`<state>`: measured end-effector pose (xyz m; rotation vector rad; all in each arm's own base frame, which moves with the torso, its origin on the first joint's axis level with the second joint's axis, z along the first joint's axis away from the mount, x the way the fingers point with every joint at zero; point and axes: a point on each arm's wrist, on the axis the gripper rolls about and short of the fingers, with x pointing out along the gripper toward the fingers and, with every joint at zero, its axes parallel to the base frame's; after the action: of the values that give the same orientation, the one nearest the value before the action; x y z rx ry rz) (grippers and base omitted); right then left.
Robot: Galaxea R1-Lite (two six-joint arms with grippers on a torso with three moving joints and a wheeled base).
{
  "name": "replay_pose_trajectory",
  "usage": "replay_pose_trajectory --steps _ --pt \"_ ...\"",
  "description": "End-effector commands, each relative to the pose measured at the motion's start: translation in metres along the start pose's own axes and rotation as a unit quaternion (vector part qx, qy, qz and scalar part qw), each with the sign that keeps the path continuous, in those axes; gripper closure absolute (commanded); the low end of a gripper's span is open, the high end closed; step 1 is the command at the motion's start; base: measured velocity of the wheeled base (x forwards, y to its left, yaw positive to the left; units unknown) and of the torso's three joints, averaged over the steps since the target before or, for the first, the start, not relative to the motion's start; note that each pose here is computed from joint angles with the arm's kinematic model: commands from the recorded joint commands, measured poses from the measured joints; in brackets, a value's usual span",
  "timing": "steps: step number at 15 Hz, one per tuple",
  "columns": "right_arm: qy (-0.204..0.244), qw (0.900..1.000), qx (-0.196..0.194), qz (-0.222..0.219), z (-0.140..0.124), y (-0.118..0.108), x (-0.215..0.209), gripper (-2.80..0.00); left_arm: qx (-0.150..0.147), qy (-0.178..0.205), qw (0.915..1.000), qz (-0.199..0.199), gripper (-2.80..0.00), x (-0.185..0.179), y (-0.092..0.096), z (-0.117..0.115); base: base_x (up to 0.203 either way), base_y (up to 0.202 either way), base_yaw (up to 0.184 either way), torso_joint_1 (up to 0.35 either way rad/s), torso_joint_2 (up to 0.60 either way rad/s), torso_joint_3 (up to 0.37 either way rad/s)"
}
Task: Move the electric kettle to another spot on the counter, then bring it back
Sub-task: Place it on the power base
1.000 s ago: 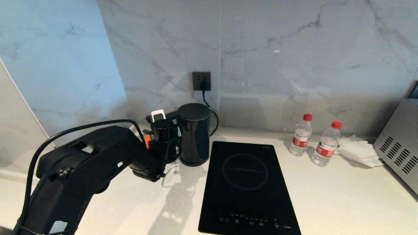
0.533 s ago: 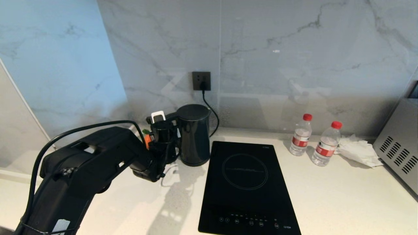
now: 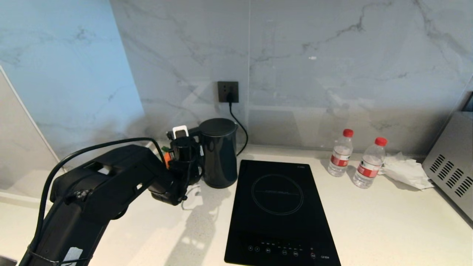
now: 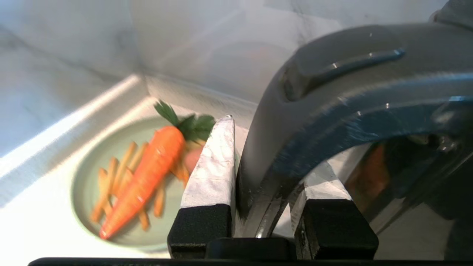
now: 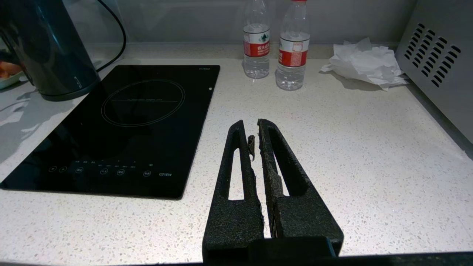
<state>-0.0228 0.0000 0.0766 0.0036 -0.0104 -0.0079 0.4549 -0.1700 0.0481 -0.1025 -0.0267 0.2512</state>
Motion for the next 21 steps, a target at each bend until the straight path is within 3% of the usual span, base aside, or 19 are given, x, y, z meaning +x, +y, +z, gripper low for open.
replay_pose_trajectory --steps 1,4,8,14,15,21 --pt "0.0 1.0 0.0 0.0 0.0 0.0 0.0 0.0 0.011 0.001 0.9999 0.001 0.0 0.003 -0.003 -0.013 0.0 0.0 0.0 0.0 0.0 0.0" --pt "-0.001 1.0 0.0 0.0 0.0 0.0 0.0 0.0 0.014 0.0 0.9999 0.003 0.0 0.005 -0.001 -0.013 0.0 0.0 0.0 0.0 0.0 0.0" --pt "0.0 1.0 0.0 0.0 0.0 0.0 0.0 0.0 0.041 0.0 0.9992 0.003 0.0 0.006 -0.003 -0.016 0.0 0.0 0.0 0.0 0.0 0.0" --pt "0.001 1.0 0.0 0.0 0.0 0.0 0.0 0.0 0.037 -0.013 0.9991 0.019 0.0 0.008 -0.004 -0.003 0.0 0.0 0.0 0.0 0.0 0.0" --pt "0.0 1.0 0.0 0.0 0.0 0.0 0.0 0.0 0.039 -0.011 0.999 0.02 -2.8 0.007 -0.005 -0.004 0.0 0.0 0.0 0.0 0.0 0.0" --pt "-0.001 1.0 0.0 0.0 0.0 0.0 0.0 0.0 0.038 -0.016 0.9986 0.034 -2.8 0.011 0.004 0.002 0.0 0.0 0.0 0.0 0.0 0.0"
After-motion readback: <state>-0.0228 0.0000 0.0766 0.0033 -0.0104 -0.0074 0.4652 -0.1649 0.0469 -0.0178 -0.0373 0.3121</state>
